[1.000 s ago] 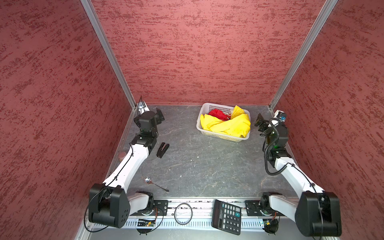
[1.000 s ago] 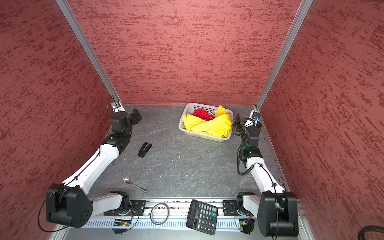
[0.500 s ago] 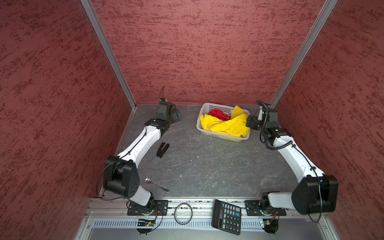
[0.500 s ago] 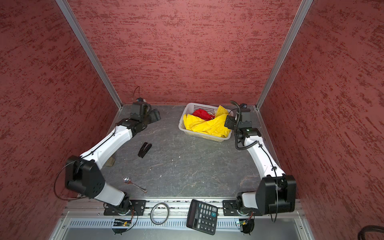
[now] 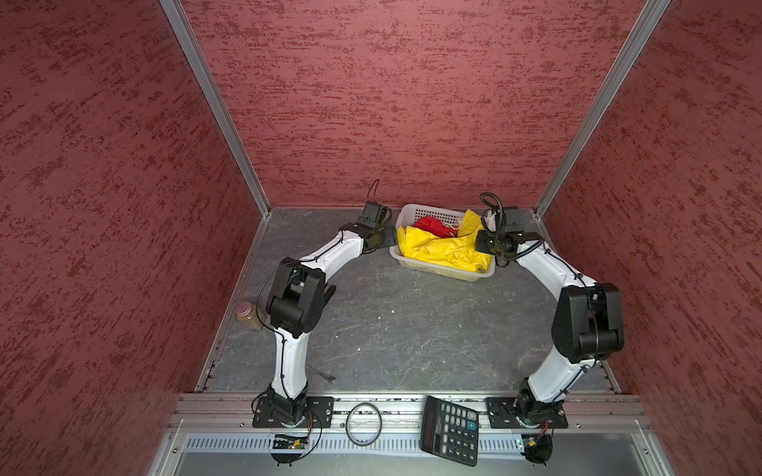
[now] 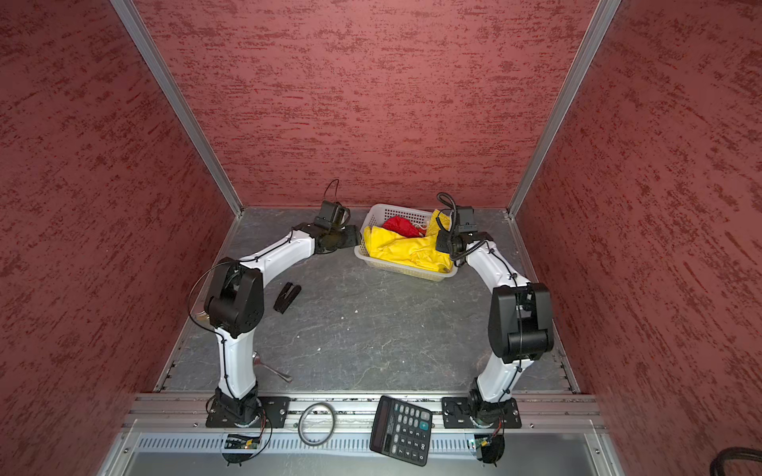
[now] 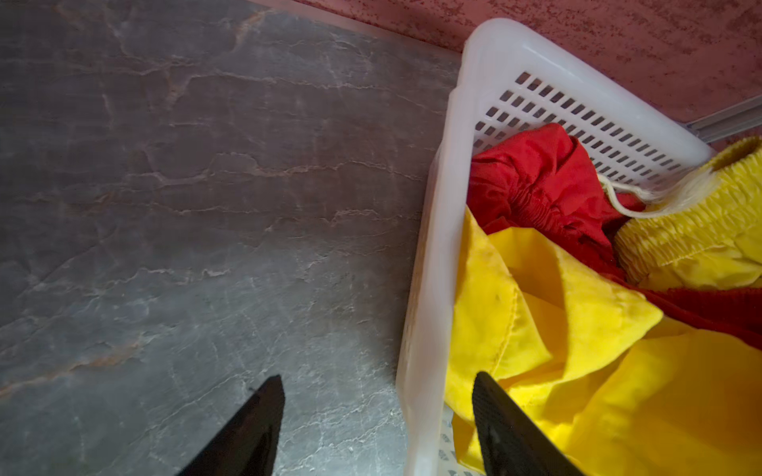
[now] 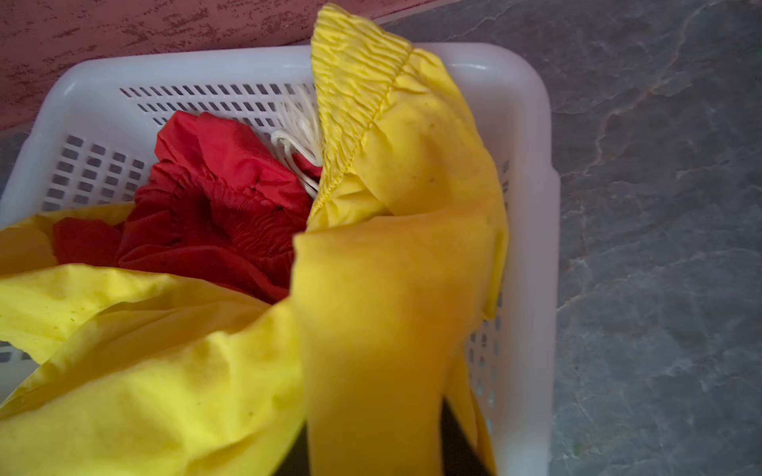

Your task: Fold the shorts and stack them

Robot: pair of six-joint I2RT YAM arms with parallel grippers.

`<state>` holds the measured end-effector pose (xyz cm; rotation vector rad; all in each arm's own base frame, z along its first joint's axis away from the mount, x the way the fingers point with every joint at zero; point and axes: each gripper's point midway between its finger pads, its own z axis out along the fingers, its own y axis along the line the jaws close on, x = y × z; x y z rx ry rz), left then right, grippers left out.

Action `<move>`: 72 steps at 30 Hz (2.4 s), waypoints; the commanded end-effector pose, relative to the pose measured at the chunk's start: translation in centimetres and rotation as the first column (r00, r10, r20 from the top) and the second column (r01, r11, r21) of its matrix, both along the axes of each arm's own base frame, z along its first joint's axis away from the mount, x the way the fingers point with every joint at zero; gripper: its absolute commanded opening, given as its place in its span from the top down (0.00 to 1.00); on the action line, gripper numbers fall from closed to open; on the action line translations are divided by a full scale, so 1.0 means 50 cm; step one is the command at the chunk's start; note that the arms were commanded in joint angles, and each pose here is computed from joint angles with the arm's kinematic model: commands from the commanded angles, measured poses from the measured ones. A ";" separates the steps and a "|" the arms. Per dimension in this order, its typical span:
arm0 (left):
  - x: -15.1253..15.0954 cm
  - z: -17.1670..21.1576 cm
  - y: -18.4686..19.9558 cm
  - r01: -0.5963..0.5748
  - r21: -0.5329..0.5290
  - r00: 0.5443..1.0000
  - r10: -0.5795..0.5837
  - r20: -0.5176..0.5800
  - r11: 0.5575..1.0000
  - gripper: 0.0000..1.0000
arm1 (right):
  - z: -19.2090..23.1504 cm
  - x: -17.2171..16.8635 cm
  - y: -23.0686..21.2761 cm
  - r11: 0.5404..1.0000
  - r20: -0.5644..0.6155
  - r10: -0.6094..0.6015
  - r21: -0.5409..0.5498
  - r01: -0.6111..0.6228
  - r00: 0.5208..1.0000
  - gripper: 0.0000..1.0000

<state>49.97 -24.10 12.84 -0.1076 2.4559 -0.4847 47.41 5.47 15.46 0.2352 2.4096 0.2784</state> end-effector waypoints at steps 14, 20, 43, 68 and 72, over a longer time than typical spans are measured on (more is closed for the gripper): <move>-0.058 -0.004 -0.254 0.234 -0.136 0.970 -0.240 -0.030 0.963 0.63 | 0.683 -0.082 -0.007 0.996 0.730 -0.052 0.087 -0.017 0.681 1.00; -0.093 0.014 -0.360 0.314 -0.185 0.947 -0.321 -0.009 0.931 0.63 | 0.769 -0.131 -0.027 0.997 0.818 -0.071 0.073 0.019 0.571 1.00; -0.124 -0.016 -0.359 0.305 -0.184 0.945 -0.321 -0.066 0.934 0.58 | 0.371 -0.104 -0.041 0.995 0.525 -0.097 0.036 0.091 0.846 0.09; -0.119 -0.062 -0.399 0.297 -0.260 0.936 -0.334 -0.113 0.919 0.55 | 0.427 -0.051 -0.079 0.981 0.519 -0.168 0.008 0.192 0.838 1.00; -0.120 -0.059 -0.431 0.320 -0.280 0.928 -0.359 -0.100 0.905 0.55 | 0.625 -0.093 -0.094 0.976 0.710 -0.180 0.042 0.213 0.681 1.00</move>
